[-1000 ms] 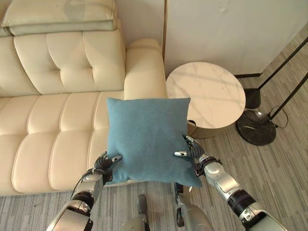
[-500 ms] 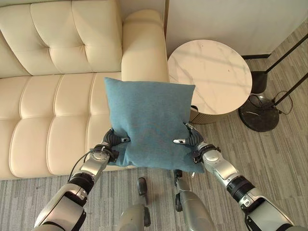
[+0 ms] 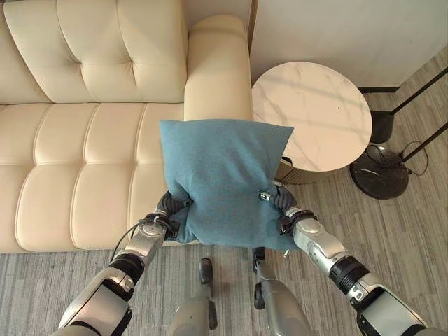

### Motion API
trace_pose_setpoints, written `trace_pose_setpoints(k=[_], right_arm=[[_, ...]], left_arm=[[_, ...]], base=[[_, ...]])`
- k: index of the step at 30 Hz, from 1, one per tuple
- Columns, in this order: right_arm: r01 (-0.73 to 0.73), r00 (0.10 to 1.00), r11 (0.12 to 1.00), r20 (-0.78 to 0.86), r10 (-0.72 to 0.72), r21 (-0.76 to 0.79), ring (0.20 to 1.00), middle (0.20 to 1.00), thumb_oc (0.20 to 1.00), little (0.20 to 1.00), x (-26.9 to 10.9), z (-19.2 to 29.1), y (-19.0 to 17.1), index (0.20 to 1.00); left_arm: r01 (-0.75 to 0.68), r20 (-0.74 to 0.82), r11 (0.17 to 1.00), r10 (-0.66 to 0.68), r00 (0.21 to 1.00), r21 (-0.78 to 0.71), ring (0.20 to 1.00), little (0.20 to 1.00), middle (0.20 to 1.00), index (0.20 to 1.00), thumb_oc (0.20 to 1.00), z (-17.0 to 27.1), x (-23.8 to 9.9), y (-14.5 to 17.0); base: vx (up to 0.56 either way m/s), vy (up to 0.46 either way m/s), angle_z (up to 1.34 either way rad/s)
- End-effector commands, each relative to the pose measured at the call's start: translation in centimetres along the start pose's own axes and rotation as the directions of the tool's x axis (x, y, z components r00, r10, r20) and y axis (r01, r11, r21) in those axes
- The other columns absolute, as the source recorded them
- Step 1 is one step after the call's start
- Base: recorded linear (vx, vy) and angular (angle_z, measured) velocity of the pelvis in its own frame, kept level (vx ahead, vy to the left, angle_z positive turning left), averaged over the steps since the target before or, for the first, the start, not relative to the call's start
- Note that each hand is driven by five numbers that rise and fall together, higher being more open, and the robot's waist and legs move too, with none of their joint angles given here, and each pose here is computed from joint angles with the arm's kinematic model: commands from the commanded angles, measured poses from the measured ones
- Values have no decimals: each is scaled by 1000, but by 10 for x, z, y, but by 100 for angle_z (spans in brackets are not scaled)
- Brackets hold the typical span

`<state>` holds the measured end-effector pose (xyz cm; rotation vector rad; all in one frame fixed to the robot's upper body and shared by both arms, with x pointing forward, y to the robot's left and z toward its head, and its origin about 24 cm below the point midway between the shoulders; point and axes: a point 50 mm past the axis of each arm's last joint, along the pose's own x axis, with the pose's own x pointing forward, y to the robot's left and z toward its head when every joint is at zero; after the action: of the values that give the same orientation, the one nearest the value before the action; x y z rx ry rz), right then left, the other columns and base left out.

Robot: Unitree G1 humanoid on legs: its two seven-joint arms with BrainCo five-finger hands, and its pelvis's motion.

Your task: Pick up all the scattered cushions and arrange them neatly on the sofa.

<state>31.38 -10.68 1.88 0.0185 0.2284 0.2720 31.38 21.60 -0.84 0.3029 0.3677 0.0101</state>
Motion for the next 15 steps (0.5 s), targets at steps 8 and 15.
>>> trace_pose_setpoints(k=[8, 15], right_arm=[[-330, 917, 943, 225, 328, -31, 200, 200, 200, 200, -2, 44, 102, 200], [-366, 865, 928, 345, 366, -66, 200, 200, 200, 200, -18, 67, 102, 200]], left_arm=[[382, 442, 916, -295, 847, -122, 200, 200, 200, 200, 200, 95, -29, -132], [354, 513, 930, -257, 819, -100, 200, 200, 200, 200, 200, 100, -40, -112]], base=[[-14, -22, 3], [-9, 18, 1]])
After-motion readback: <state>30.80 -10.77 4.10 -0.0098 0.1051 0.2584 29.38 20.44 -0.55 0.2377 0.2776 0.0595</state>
